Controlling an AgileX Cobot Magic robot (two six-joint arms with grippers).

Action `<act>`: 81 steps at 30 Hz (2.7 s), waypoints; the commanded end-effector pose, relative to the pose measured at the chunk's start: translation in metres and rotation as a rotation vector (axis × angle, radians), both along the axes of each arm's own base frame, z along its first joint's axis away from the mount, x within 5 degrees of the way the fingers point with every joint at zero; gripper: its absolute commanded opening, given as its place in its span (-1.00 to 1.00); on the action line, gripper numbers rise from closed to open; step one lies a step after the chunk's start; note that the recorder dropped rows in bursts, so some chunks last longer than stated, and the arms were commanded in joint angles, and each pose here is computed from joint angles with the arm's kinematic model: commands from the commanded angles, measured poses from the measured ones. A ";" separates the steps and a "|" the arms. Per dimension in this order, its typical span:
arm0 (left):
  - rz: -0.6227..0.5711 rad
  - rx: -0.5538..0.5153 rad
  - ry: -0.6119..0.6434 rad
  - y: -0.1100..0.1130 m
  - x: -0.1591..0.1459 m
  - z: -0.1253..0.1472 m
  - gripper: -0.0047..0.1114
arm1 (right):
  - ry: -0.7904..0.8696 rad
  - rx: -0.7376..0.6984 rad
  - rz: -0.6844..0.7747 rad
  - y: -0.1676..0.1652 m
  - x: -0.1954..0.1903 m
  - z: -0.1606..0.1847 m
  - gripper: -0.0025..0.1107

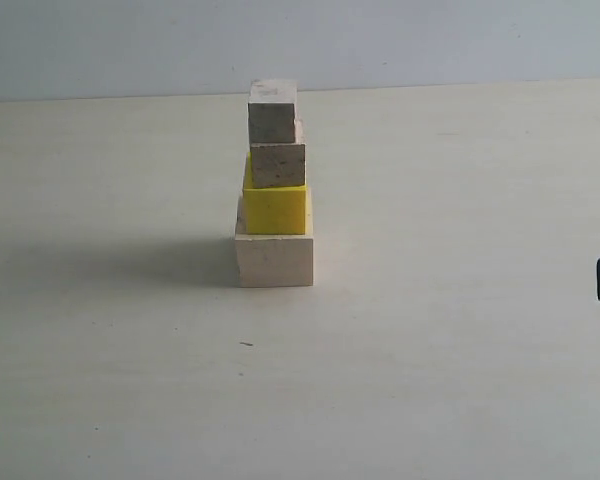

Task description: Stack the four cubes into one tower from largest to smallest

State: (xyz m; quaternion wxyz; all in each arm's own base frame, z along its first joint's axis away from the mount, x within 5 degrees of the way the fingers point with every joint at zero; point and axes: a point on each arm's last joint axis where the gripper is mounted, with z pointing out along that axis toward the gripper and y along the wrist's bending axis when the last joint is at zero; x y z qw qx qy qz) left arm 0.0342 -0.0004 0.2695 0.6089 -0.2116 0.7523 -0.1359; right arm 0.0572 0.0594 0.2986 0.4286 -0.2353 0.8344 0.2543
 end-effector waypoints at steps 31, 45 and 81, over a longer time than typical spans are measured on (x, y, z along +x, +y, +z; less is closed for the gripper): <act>-0.049 0.330 0.069 0.008 0.019 -0.088 -0.92 | -0.005 0.006 0.002 0.000 0.000 -0.001 -0.96; -0.053 0.348 0.075 0.008 0.018 -0.089 -0.92 | -0.005 0.006 0.002 0.000 0.000 -0.001 -0.96; -0.053 0.348 0.075 0.008 0.018 -0.089 -0.92 | -0.005 0.006 0.002 0.000 0.000 -0.001 -0.96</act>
